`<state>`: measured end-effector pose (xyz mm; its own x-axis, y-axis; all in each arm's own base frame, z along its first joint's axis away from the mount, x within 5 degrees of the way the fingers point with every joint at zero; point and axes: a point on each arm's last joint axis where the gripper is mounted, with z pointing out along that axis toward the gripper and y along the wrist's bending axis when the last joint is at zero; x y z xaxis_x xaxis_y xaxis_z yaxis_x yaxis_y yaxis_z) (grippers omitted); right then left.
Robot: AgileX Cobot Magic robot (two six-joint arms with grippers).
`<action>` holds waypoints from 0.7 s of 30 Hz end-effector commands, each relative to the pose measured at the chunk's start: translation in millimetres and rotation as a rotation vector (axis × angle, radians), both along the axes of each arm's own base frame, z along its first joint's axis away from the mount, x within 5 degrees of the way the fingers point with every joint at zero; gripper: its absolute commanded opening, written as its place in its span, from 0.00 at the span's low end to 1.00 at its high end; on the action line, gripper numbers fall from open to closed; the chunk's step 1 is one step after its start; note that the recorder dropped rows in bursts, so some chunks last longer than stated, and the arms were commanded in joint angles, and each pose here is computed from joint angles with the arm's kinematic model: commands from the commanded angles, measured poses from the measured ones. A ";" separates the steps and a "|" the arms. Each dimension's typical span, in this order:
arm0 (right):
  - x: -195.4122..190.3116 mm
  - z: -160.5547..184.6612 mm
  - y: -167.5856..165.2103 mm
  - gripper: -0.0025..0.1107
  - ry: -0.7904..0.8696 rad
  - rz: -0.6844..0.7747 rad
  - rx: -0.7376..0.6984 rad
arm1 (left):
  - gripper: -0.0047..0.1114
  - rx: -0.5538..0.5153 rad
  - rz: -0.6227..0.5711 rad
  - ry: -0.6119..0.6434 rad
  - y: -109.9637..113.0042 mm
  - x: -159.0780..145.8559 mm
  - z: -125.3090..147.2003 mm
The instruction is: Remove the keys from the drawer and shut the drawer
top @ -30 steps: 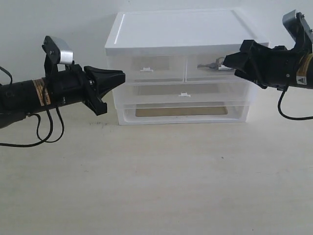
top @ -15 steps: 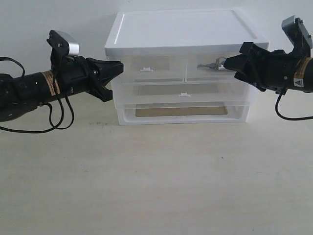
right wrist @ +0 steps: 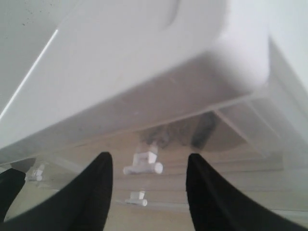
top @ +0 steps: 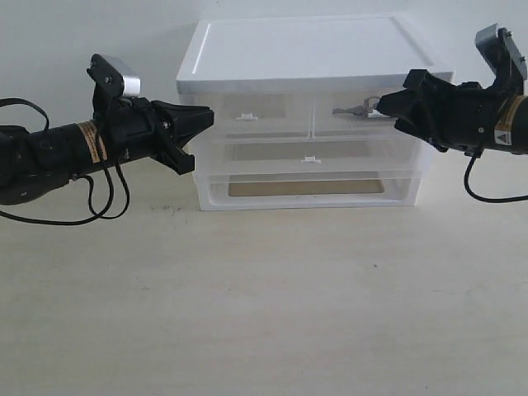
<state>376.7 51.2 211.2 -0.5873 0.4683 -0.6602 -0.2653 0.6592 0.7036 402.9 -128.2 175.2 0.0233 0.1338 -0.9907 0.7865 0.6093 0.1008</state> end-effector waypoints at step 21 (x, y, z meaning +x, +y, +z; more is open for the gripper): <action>15.0 -9.4 22.8 0.43 -0.006 0.021 0.076 | 0.08 -0.017 0.060 0.000 2.8 8.3 2.9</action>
